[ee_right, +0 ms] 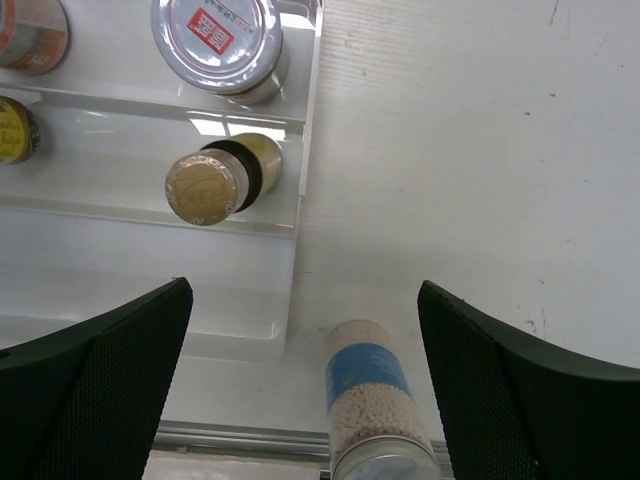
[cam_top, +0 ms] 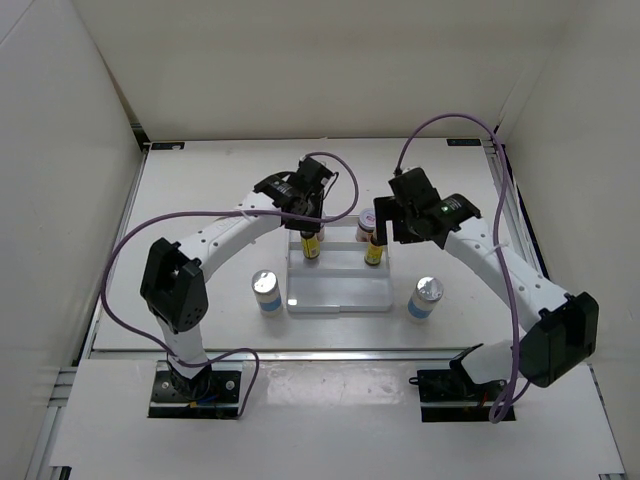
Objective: Organize the condiment bottles
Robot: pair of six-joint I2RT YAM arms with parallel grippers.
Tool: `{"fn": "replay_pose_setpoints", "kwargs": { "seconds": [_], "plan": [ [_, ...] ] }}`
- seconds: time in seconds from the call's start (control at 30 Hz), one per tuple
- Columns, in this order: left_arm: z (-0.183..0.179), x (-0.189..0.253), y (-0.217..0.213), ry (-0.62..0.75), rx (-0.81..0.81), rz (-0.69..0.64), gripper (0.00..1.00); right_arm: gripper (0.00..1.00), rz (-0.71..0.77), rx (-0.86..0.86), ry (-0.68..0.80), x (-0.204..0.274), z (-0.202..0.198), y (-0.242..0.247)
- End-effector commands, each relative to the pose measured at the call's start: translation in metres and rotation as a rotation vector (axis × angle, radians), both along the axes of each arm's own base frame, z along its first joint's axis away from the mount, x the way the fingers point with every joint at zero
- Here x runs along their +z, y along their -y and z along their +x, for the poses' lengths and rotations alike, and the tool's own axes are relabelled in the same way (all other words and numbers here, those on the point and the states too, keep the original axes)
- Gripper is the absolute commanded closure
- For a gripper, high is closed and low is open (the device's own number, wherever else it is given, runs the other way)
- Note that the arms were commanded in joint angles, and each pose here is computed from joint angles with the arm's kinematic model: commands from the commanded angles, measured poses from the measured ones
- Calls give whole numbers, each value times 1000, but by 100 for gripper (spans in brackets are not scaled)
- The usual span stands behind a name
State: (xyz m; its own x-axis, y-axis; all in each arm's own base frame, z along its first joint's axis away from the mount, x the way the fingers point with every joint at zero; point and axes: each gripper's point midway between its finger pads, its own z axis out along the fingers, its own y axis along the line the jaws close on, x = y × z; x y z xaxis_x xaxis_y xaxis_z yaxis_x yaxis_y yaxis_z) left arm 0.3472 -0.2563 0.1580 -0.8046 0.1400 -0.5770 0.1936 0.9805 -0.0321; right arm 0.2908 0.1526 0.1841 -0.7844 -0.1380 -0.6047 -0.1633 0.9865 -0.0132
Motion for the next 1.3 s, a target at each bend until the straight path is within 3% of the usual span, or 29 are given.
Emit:
{"fn": "replay_pose_setpoints", "kwargs": {
  "seconds": [0.0,0.27,0.37,0.57,0.6,0.7,0.87,1.27],
  "plan": [
    [0,9,12,17,6,-70,89,4,-21,-31,14,3,-7,10],
    [-3,-14,7,-18,12,-30,87,0,-31,-43,4,-1,-12,15],
    [-1,-23,6,-30,18,-9,80,0,-41,-43,-11,-5,-15,17],
    [0,-23,5,-25,31,-7,48,0,-35,-58,-18,-5,-21,20],
    [0,-23,5,-25,31,-7,36,0,-35,-58,-18,-5,-21,20],
    [0,-23,5,-24,22,-1,19,0,-48,-70,-32,-7,-25,24],
    [0,-14,3,-3,27,-9,2,0,-43,-107,-45,-2,-31,28],
    [9,71,-13,186,33,-86,0,0,-32,-216,-62,-6,-55,47]
  ]
}}
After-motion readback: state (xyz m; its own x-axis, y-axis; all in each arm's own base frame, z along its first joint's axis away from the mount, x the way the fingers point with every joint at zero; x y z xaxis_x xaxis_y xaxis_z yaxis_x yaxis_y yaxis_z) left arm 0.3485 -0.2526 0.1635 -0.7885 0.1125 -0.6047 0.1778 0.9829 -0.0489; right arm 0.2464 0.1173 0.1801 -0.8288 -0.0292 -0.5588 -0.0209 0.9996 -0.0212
